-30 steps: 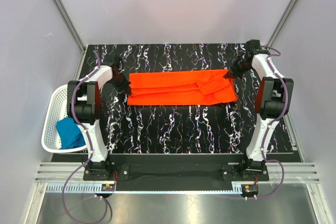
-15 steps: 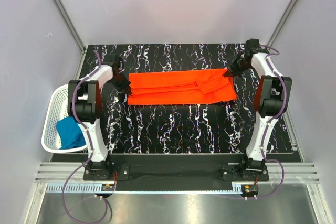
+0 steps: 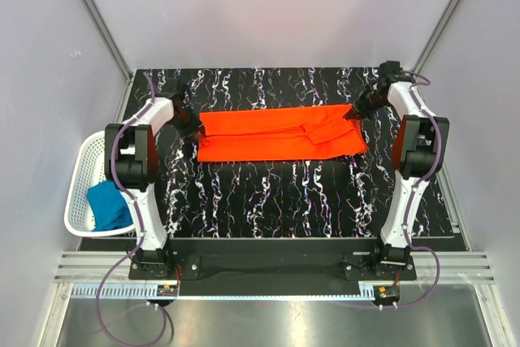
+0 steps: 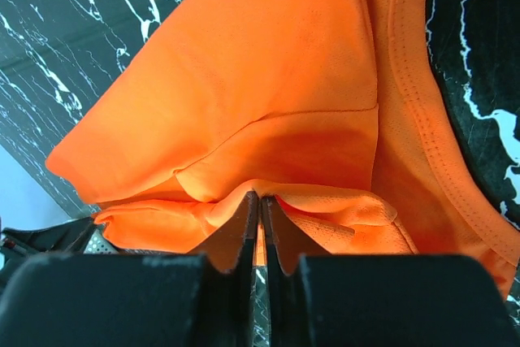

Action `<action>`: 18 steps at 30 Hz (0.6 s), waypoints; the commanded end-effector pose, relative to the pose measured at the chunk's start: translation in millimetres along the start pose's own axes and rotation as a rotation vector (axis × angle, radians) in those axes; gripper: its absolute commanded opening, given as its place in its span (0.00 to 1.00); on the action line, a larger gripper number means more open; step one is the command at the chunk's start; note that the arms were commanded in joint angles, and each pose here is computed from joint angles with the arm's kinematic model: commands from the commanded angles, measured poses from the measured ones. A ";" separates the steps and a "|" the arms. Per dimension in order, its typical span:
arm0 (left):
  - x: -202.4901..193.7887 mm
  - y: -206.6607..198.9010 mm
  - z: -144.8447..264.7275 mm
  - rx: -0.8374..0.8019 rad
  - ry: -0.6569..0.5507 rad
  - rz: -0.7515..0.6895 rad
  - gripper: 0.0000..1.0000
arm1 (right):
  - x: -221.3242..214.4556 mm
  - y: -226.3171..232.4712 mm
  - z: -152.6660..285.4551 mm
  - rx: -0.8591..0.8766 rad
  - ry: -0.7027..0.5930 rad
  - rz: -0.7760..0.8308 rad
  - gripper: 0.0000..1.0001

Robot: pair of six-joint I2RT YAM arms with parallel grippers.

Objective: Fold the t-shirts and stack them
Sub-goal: Fold the tshirt

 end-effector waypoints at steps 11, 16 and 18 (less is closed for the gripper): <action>-2.7 -46.4 64.1 -0.186 -0.126 -0.177 0.39 | 9.1 9.3 15.7 0.015 -0.033 0.033 0.33; -18.2 -53.6 41.5 -0.189 -0.058 -0.199 0.29 | 9.6 12.6 31.8 -0.004 -0.068 0.063 0.42; -17.0 -48.7 32.0 -0.170 -0.045 -0.200 0.28 | 6.9 11.7 36.8 -0.012 -0.070 0.067 0.43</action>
Point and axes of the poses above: each gripper's point midway between its finger pads, its own z axis back along the fingers, its own y axis along the line the jaws close on, x = y × z, the point moved 6 cm from there along z, back along the fingers, and after that the axes turned 7 degrees about -z, right-handed, at the moved point
